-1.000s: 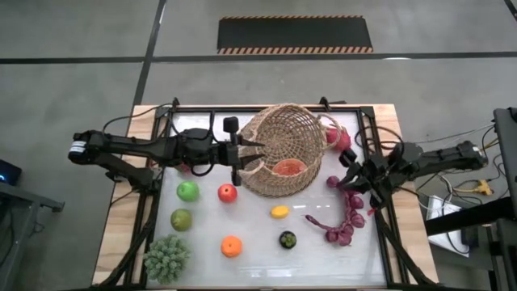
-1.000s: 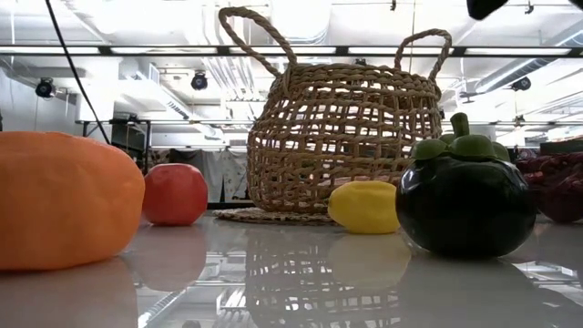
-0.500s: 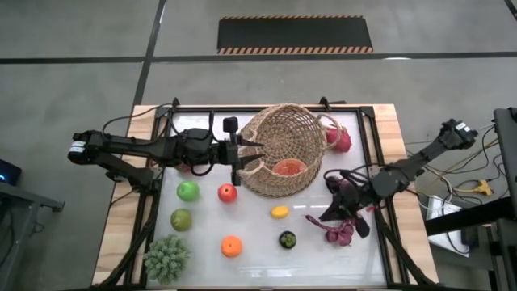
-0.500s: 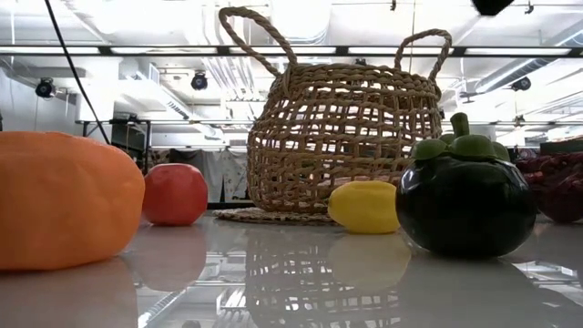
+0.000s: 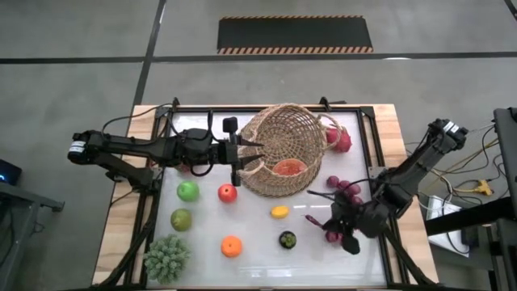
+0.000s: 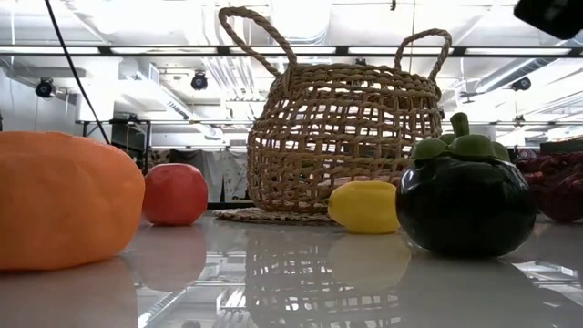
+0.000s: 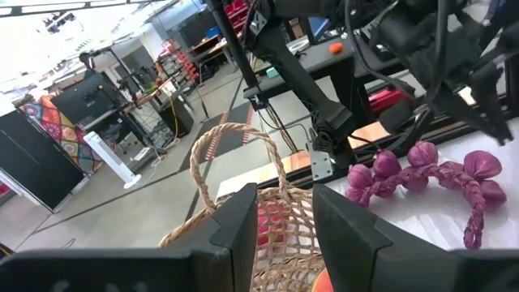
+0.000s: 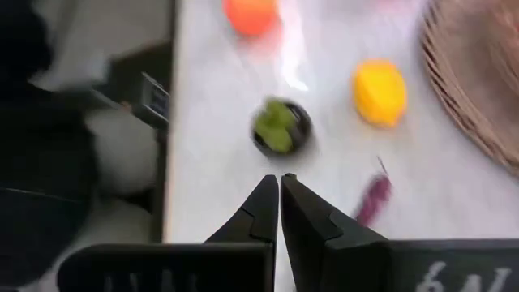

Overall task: Build produce basket
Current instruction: Put the purple garlic into the brown basket

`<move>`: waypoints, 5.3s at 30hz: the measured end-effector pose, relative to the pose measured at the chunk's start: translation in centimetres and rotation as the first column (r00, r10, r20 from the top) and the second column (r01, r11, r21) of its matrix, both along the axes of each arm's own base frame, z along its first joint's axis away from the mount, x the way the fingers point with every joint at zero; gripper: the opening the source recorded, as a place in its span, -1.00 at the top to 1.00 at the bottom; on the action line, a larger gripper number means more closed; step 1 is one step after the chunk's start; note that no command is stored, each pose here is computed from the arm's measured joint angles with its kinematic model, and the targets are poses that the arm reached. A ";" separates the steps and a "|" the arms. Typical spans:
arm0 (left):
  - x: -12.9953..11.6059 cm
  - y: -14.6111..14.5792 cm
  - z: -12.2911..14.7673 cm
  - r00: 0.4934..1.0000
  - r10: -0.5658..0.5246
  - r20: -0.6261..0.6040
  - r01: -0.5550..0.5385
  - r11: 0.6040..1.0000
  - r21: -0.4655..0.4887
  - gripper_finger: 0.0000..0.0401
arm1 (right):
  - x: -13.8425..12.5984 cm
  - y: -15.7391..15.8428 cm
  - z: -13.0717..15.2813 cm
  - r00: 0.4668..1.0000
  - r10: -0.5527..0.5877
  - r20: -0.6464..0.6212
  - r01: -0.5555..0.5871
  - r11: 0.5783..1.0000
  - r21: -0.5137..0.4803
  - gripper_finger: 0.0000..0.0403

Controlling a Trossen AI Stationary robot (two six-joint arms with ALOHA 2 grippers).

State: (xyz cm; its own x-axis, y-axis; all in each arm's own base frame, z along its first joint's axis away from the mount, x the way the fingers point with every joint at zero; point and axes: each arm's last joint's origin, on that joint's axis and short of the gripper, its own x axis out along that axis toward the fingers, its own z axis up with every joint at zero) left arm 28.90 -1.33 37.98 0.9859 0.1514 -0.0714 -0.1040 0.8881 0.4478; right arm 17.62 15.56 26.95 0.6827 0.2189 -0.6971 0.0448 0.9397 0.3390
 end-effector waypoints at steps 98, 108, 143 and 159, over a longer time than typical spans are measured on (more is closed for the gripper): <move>-0.9 0.1 1.1 0.999 -0.002 0.050 0.000 0.999 0.050 0.49 | 3.0 -8.5 15.5 0.653 -0.091 0.752 0.325 0.930 -0.170 0.93; -0.9 0.1 0.9 0.999 -0.003 0.043 0.000 0.999 0.051 0.49 | 6.2 -13.1 13.5 0.651 -0.323 0.687 0.526 0.845 -0.101 0.93; -6.2 0.4 0.1 0.958 0.000 0.288 -0.007 1.000 0.024 0.49 | 16.6 -19.9 0.6 0.706 -0.499 0.503 0.679 0.679 -0.279 0.86; -6.2 0.4 0.3 0.954 0.000 0.299 -0.010 0.999 0.031 0.49 | 16.5 -19.9 0.3 0.714 -0.516 0.473 0.676 0.683 -0.276 0.77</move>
State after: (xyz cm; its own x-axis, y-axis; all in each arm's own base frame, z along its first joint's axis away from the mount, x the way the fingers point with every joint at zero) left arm 22.69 -0.91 38.23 0.9607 0.1535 0.2314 -0.2415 0.8731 0.4236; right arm 34.14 -4.32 27.20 0.7616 -0.5630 -0.3210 0.6061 0.7941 0.0453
